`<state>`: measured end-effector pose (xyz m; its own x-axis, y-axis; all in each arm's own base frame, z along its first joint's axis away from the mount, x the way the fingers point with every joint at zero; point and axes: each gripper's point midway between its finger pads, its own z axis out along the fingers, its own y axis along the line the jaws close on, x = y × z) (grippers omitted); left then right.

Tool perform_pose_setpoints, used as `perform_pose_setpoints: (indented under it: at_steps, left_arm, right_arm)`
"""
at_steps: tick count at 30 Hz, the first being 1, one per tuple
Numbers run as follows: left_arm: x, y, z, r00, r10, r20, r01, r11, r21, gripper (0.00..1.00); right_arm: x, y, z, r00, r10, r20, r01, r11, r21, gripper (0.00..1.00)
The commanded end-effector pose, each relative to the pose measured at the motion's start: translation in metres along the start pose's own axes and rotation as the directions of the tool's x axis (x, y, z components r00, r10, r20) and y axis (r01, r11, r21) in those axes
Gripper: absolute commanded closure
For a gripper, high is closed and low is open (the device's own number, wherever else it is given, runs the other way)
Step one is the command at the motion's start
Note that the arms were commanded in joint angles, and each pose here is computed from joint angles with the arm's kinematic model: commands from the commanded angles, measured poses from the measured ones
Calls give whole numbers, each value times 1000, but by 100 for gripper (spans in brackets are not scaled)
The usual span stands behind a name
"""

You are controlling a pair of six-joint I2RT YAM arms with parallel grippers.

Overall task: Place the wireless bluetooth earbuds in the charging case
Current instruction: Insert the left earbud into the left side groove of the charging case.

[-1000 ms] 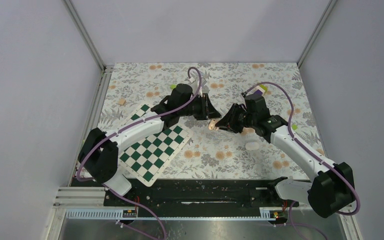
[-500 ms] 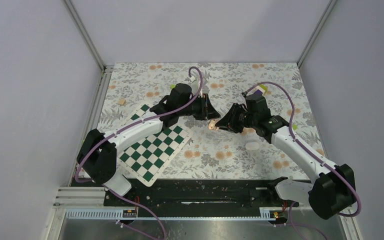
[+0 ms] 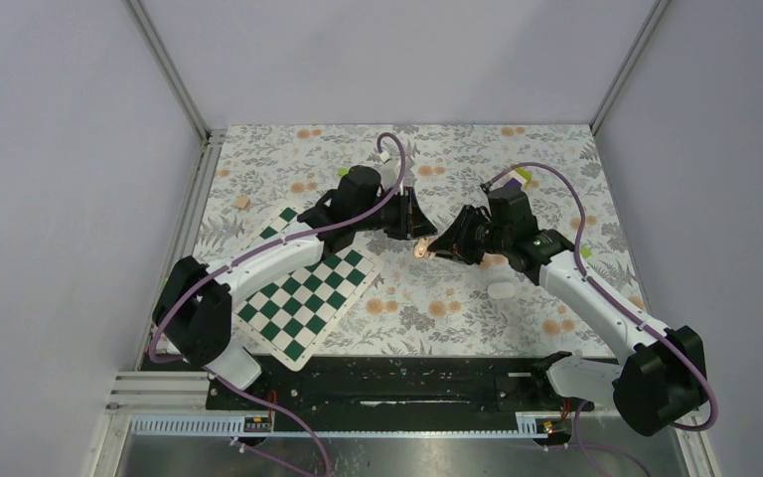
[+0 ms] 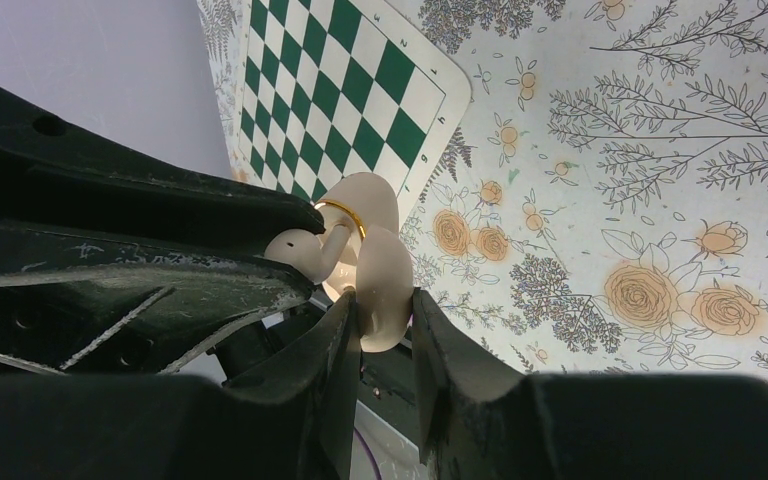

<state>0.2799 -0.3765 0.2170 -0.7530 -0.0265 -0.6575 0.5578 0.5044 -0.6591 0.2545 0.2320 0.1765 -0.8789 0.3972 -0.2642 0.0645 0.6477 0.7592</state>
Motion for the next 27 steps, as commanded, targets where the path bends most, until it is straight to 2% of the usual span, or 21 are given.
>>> perform_pose_setpoints:
  at_steps: [1, 19, 27]
  left_arm:
    - [-11, -11, -5, 998, 50, 33, -51, 998, 27, 100]
    - [1, -2, -5, 997, 78, 7, -78, 997, 12, 100]
    - [2, 1, -9, 997, 63, 37, -63, 998, 2, 100]
  right_arm:
    - [1, 17, -9, 1000, -23, 5, 23, 998, -61, 100]
    - [1, 19, -12, 1000, -22, 9, 22, 997, -69, 100]
    - [0, 20, -12, 1000, -19, 16, 20, 997, -69, 100]
